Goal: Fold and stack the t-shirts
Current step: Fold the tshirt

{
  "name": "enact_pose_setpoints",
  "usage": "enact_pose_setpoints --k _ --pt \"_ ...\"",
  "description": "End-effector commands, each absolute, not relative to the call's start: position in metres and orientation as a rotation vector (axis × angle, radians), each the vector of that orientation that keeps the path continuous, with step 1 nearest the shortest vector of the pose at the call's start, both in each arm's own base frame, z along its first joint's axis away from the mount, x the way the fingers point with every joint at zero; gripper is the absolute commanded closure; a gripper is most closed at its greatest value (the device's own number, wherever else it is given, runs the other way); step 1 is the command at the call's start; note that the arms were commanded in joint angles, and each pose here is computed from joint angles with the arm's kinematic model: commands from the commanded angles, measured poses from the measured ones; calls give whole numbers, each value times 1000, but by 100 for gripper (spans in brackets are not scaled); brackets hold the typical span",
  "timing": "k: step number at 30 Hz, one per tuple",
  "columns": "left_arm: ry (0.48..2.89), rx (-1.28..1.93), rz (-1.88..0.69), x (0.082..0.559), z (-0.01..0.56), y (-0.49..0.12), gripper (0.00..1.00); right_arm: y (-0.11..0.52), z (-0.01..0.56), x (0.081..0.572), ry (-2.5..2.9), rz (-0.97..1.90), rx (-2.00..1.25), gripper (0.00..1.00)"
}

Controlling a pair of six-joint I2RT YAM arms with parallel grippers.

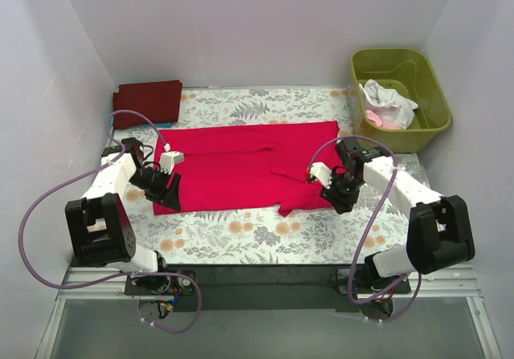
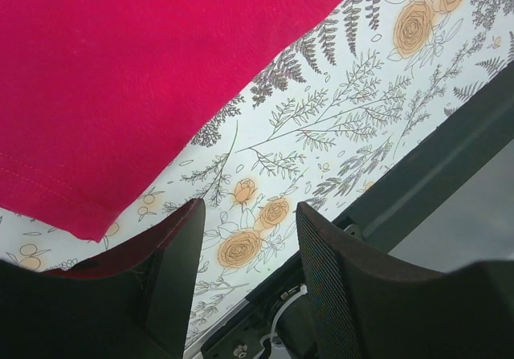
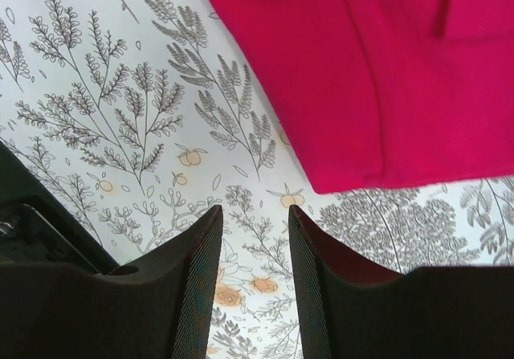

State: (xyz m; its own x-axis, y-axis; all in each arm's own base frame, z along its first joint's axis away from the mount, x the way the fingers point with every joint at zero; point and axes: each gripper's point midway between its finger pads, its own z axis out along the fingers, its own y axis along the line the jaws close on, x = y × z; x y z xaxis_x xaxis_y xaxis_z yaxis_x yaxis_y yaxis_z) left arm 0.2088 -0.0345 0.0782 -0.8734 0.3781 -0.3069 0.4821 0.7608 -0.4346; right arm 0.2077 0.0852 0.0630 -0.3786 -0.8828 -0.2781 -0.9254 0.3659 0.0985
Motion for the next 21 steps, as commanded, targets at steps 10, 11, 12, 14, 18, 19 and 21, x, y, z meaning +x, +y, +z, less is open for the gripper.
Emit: enact_pose_setpoints --k 10,11,12,14,18,19,21 --pt "2731 728 -732 221 81 -30 52 97 42 245 2212 125 -1765 49" --pt "2734 728 -729 222 80 -29 52 97 39 244 2218 130 -1776 50" --pt "2735 727 -712 224 79 -27 52 97 37 243 2221 130 -1781 50" --pt "2735 736 -699 226 76 -26 52 93 28 240 2229 119 -1801 50" --pt "2741 743 -689 229 72 -23 52 87 17 235 2226 96 -1838 52" --pt "2746 740 -694 228 71 -23 52 85 15 233 2233 91 -1845 53" --pt "2744 742 -692 229 70 -23 52 83 13 232 2233 88 -1855 54"
